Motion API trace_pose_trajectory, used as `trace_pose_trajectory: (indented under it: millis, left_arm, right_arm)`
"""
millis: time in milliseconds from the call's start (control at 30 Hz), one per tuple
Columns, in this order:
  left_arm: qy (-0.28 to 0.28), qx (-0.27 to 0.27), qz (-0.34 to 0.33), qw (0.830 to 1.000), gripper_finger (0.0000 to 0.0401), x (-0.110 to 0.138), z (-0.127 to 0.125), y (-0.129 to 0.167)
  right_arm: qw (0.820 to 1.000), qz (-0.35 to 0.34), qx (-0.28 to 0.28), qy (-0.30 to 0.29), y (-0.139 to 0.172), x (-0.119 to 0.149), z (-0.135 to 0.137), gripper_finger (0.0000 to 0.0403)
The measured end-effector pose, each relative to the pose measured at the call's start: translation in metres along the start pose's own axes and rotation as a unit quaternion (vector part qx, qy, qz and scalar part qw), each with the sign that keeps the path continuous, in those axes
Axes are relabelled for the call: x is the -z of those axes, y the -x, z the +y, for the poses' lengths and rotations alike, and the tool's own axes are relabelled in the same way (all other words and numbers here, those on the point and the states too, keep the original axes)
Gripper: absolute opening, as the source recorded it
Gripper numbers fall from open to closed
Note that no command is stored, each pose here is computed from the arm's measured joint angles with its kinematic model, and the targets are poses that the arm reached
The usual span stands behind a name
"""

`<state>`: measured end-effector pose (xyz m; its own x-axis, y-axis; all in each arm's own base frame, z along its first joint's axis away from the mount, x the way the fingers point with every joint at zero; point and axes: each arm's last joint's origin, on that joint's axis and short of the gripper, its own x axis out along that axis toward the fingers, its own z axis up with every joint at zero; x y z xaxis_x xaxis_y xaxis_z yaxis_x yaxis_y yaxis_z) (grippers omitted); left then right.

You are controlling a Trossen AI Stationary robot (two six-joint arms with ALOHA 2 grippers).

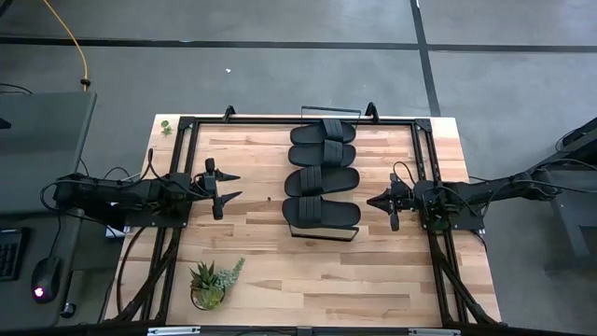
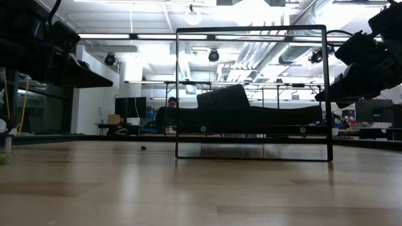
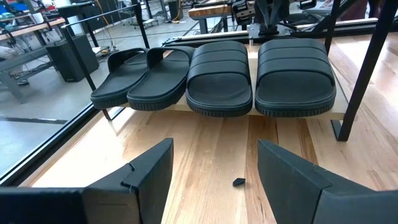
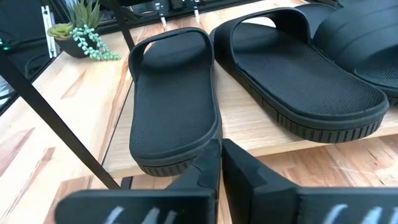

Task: Pick and place slides into the shelf
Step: Return to Home Position

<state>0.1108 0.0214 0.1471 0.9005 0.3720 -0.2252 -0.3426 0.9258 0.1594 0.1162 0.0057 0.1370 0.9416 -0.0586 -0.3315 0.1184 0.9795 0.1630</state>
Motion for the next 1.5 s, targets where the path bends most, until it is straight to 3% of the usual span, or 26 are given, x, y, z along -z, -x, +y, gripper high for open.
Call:
trace_pose_trajectory:
  millis: [400, 567, 967, 1100, 1333, 1500]
  left_arm:
    - [0.000, 0.000, 0.000, 1.000, 0.0216, 0.0000, 0.0000, 0.0000]
    - [0.000, 0.000, 0.000, 1.000, 0.0216, 0.0000, 0.0000, 0.0000]
    - [0.000, 0.000, 0.000, 1.000, 0.0216, 0.0000, 0.0000, 0.0000]
    - [0.000, 0.000, 0.000, 1.000, 0.0216, 0.0000, 0.0000, 0.0000]
    - [0.000, 0.000, 0.000, 1.000, 0.0216, 0.0000, 0.0000, 0.0000]
    - [0.000, 0.000, 0.000, 1.000, 0.0216, 0.0000, 0.0000, 0.0000]
  right_arm:
    - [1.000, -0.001, 0.004, -0.006, 0.0000, -0.0001, -0.0002, 0.0001]
    - [1.000, 0.004, -0.018, -0.016, 0.0000, 0.0002, 0.0011, 0.0006]
    - [0.999, -0.002, 0.005, -0.034, 0.0000, -0.0002, -0.0003, 0.0123]
    - [0.999, -0.003, 0.010, -0.033, 0.0000, -0.0003, -0.0005, 0.0144]
    - [0.999, -0.003, 0.010, -0.032, 0.0000, -0.0002, -0.0006, 0.0139]
    - [1.000, -0.003, 0.010, -0.022, 0.0000, -0.0002, -0.0006, 0.0102]
